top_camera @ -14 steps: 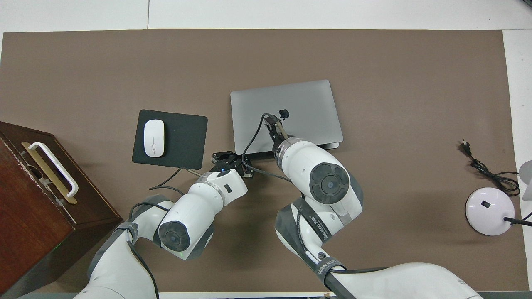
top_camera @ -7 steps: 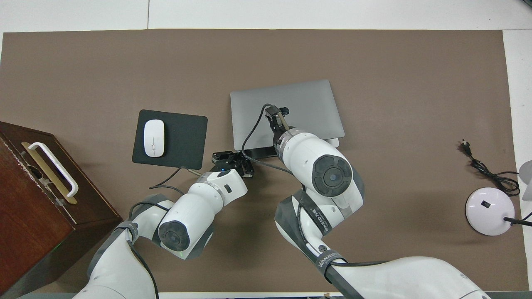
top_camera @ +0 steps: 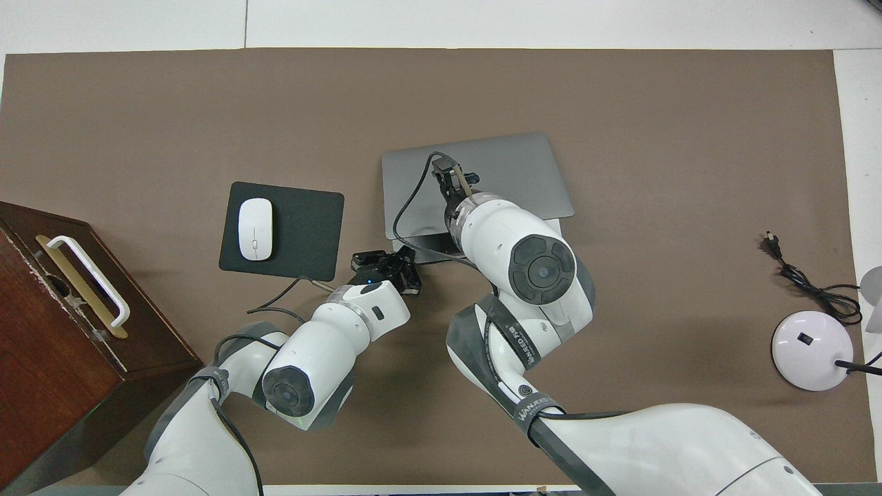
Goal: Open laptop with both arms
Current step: 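Lift the lid upward with the right gripper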
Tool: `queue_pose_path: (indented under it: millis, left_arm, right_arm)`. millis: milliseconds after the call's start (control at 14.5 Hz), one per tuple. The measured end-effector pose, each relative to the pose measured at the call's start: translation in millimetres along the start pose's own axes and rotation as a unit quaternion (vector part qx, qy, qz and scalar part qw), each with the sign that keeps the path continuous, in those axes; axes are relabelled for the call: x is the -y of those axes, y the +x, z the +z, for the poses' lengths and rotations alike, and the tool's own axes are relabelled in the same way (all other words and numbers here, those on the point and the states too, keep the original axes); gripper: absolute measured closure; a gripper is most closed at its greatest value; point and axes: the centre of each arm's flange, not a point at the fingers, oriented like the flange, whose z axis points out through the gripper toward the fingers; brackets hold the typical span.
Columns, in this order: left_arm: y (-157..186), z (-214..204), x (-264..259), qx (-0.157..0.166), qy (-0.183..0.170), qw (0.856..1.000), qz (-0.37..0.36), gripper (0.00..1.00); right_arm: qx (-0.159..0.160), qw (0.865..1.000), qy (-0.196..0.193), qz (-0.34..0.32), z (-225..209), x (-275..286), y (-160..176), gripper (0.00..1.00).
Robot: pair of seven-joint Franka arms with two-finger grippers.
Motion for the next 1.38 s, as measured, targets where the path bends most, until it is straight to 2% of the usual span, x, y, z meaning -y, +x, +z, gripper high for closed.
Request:
queue_pose_path:
  millis: [692,899,1384]
  left_arm:
    - [-0.1,0.1,0.0,0.000,0.000,1.000,0.000,0.99]
    - [-0.1,0.1,0.0,0.000,0.000,1.000,0.000,0.99]
    - [-0.2,0.2,0.0,-0.001,0.000,1.000,0.001,0.99]
  right_arm:
    - [-0.015,1.000,-0.017,0.014,-25.7,58.9,11.5,0.00]
    - [-0.015,1.000,-0.010,0.017,-26.1,69.6,14.2,0.00]
    - [-0.025,0.999,-0.029,0.028,-30.4,96.3,26.4,0.00]
